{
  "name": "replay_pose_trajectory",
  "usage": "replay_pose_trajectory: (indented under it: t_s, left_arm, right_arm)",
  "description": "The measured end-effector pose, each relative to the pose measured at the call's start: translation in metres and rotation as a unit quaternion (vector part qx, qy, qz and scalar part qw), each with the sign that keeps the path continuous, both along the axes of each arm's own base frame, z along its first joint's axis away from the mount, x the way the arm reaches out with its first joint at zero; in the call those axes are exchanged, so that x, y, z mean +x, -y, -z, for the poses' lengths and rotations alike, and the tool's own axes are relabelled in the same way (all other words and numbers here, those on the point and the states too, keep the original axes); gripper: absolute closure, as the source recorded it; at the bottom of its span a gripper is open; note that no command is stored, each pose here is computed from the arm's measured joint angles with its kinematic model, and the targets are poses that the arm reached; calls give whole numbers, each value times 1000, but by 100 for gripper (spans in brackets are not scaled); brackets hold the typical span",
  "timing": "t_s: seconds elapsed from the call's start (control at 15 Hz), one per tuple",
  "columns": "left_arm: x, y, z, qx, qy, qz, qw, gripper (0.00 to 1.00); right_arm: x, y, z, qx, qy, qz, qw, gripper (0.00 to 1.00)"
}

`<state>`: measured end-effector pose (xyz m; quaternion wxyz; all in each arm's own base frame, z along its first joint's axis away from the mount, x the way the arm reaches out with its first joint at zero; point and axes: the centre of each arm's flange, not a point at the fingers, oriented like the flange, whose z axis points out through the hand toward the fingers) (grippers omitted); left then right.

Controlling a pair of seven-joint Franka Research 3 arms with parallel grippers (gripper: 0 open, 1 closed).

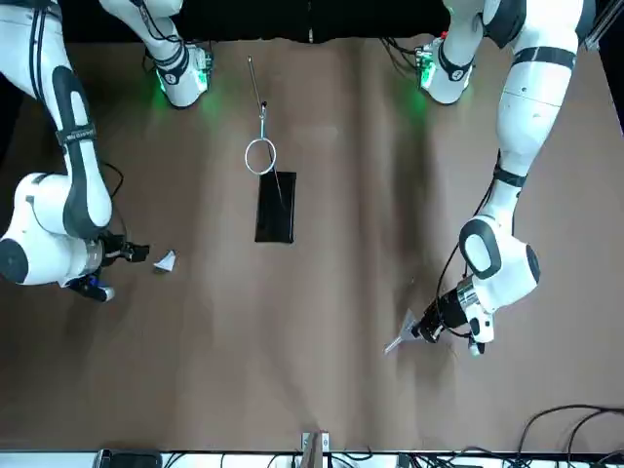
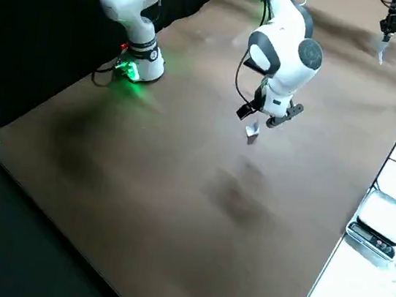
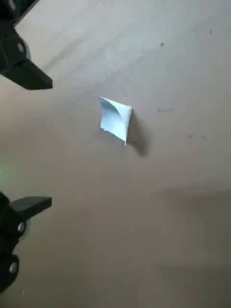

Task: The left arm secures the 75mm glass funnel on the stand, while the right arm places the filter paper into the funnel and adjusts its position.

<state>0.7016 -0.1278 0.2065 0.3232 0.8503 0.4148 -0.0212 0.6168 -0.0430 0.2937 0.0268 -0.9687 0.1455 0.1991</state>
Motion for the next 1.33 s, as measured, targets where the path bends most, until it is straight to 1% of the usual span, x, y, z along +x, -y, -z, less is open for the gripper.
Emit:
replay_pose_trajectory:
  t_s: [0.07, 0.2, 0.27, 0.4, 0.47, 0.67, 0.73, 0.8, 0.93, 1.07, 1.13, 1.2, 1.27, 1.33]
  left_arm:
    - [1, 0, -2, -1, 1, -2, 1000, 96]
    - [5, 1, -9, -2, 8, -3, 1000, 97]
    - [8, 0, -14, -2, 14, -5, 1000, 97]
    - [13, -3, -34, -3, 28, -11, 1000, 97]
    - [17, -4, -62, -8, 39, -25, 999, 97]
    - [19, 0, -113, -18, 48, -44, 998, 97]
    - [16, 4, -131, -16, 40, -39, 998, 97]
    - [12, 9, -149, -8, 24, -29, 999, 97]
    - [-1, 20, -184, 38, -21, -16, 999, 97]
    - [-15, 34, -209, 86, -51, -19, 995, 97]
    - [-24, 45, -218, 103, -64, -15, 992, 97]
    - [-32, 58, -226, 114, -76, -11, 990, 97]
    - [-41, 72, -232, 121, -88, -6, 989, 97]
    - [-50, 87, -238, 128, -99, 0, 987, 97]
  right_arm:
    - [0, 1, 3, 1, -3, 14, 1000, 3]
    - [0, 1, 5, 12, -4, 42, 999, 6]
    - [0, 1, 5, 14, -6, 60, 998, 11]
    - [3, 0, 6, 3, -3, 108, 994, 12]
    - [7, -1, 12, -13, 1, 154, 988, 15]
    - [13, -5, 28, -38, 2, 218, 975, 15]
    - [13, -6, 32, -43, 0, 232, 972, 19]
    - [13, -7, 34, -47, -2, 242, 969, 20]
    - [13, -7, 38, -51, -8, 255, 966, 22]
    - [13, -7, 41, -55, -10, 272, 961, 30]
    - [13, -7, 43, -59, -11, 285, 957, 30]
    - [14, -7, 45, -65, -12, 301, 951, 34]
    - [15, -7, 49, -70, -10, 316, 946, 34]
    - [17, -8, 54, -76, -7, 333, 940, 37]
